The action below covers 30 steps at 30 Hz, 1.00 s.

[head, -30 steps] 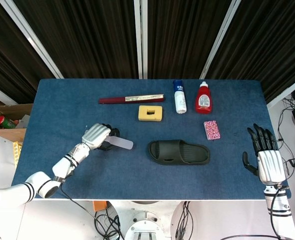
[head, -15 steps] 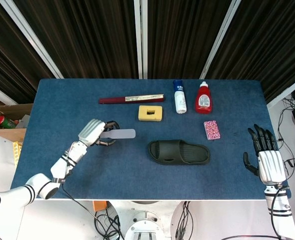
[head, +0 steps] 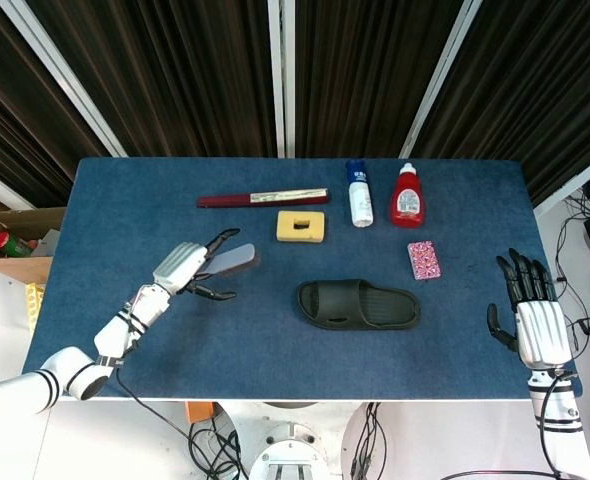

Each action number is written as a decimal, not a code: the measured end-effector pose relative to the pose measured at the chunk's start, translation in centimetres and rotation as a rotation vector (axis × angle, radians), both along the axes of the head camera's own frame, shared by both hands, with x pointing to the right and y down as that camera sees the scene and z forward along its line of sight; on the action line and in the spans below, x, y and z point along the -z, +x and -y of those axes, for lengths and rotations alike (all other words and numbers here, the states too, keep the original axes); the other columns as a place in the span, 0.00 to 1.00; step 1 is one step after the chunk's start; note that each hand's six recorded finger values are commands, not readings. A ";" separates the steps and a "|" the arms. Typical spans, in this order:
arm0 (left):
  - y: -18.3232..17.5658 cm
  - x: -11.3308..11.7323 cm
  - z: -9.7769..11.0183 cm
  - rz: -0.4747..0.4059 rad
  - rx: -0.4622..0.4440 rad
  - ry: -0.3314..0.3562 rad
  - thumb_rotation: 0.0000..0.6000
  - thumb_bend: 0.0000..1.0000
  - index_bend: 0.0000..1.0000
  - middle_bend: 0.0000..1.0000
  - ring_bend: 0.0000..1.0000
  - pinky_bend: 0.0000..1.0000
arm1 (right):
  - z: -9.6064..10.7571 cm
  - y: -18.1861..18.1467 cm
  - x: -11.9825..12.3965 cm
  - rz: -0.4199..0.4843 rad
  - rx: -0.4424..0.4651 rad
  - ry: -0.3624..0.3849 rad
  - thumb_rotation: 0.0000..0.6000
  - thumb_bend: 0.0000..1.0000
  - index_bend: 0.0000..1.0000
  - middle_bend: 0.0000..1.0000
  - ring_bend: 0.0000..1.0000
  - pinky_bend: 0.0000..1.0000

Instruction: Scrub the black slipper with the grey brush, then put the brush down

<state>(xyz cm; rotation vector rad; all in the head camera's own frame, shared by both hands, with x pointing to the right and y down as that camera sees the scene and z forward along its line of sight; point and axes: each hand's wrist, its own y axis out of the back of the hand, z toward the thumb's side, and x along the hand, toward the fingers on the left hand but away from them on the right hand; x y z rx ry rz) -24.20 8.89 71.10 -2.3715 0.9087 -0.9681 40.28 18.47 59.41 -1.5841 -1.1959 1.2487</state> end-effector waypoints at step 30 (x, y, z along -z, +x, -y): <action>1.6 0.2 0.0 0.087 -0.044 0.213 1.00 0.70 1.00 1.00 1.00 1.00 | 0.5 -2.0 0.1 0.034 0.074 0.015 1.00 0.58 0.00 0.00 0.00 0.00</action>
